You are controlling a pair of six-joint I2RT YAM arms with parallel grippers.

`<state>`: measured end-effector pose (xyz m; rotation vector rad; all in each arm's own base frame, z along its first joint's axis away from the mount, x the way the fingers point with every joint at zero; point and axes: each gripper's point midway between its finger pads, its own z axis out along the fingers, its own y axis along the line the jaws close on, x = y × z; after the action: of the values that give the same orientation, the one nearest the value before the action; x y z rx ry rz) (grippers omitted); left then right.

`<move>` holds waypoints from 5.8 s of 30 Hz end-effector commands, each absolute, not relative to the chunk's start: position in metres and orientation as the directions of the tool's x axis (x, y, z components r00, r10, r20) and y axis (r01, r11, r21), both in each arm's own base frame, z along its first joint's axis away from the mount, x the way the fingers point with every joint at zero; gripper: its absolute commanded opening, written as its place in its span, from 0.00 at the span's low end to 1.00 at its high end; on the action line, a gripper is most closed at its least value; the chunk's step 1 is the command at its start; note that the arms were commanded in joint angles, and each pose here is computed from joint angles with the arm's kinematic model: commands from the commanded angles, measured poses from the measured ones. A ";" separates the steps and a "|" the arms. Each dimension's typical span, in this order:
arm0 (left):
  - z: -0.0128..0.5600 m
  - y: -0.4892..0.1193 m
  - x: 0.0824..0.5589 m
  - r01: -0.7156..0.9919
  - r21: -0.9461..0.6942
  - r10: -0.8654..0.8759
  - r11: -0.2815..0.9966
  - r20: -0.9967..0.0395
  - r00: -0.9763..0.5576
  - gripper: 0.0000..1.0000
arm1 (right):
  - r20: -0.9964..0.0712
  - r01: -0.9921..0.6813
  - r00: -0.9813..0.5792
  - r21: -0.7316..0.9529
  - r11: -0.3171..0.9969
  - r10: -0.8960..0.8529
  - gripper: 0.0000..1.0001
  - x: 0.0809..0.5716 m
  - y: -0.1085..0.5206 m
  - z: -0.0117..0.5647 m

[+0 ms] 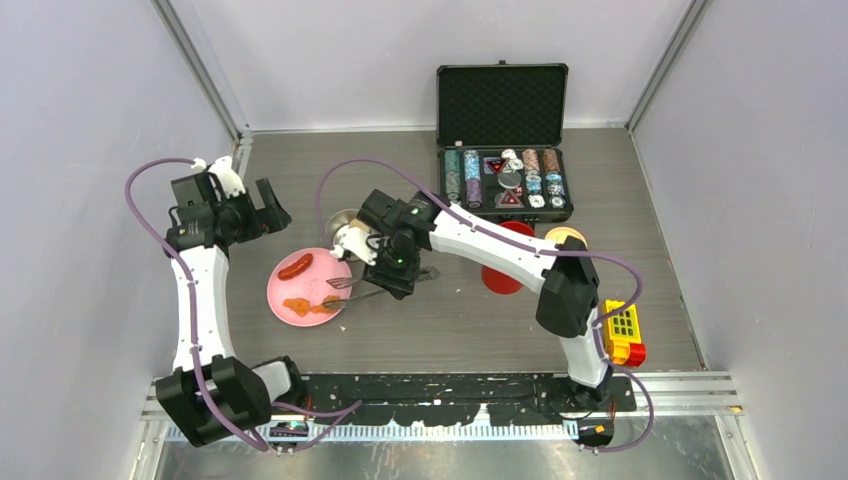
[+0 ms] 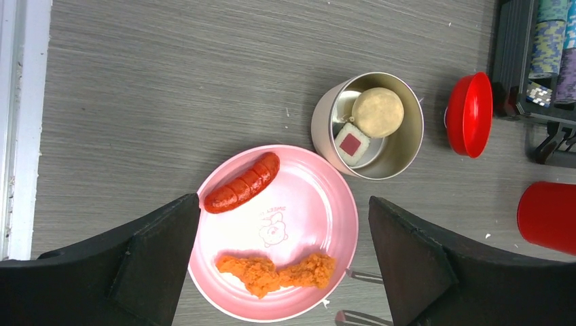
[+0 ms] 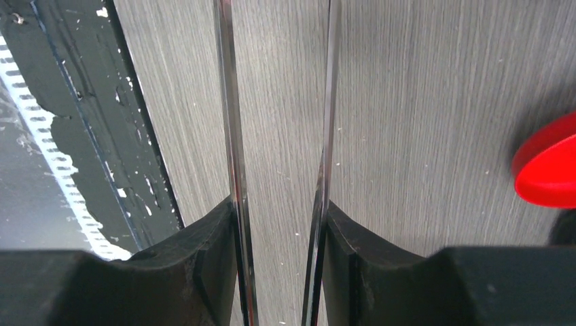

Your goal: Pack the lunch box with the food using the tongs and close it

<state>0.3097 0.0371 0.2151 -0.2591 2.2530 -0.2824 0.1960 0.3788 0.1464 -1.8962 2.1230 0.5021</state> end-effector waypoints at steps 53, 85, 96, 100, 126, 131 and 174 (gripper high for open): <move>0.252 0.019 0.318 -0.015 -0.385 -0.328 0.923 -0.764 -0.556 0.97 | -0.705 -0.898 -0.379 0.125 0.421 -0.599 0.09 0.228 0.260 0.277; 0.254 0.006 0.321 0.025 -0.463 -0.373 0.886 -0.744 -0.554 0.97 | -0.576 -0.586 -0.614 -0.125 0.801 -0.539 0.23 0.158 0.046 0.230; 0.251 0.006 0.322 0.022 -0.461 -0.372 0.887 -0.743 -0.556 0.97 | -0.591 -0.579 -0.608 -0.126 0.806 -0.530 0.66 0.168 0.049 0.237; 0.251 0.006 0.323 0.022 -0.467 -0.376 0.884 -0.737 -0.561 0.97 | -0.630 -0.599 -0.574 -0.114 0.793 -0.524 0.66 0.178 0.059 0.253; 0.241 0.024 0.322 -0.069 -0.468 -0.421 0.881 -0.710 -0.564 0.98 | -0.681 -0.939 -0.196 -0.077 0.335 -0.706 0.56 0.260 0.323 0.244; 0.239 0.034 0.323 -0.108 -0.477 -0.452 0.872 -0.702 -0.549 0.98 | -0.697 -0.960 -0.212 0.016 0.281 -0.686 0.54 0.247 0.376 0.225; 0.234 0.037 0.326 -0.114 -0.518 -0.488 0.848 -0.679 -0.549 0.97 | -0.522 -0.942 -0.250 0.326 0.081 -0.816 0.50 0.172 0.475 0.101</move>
<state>0.3211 0.0358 0.2279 -0.4509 2.1588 -0.5119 0.1834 0.4648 0.0754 -1.7594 2.2315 0.8375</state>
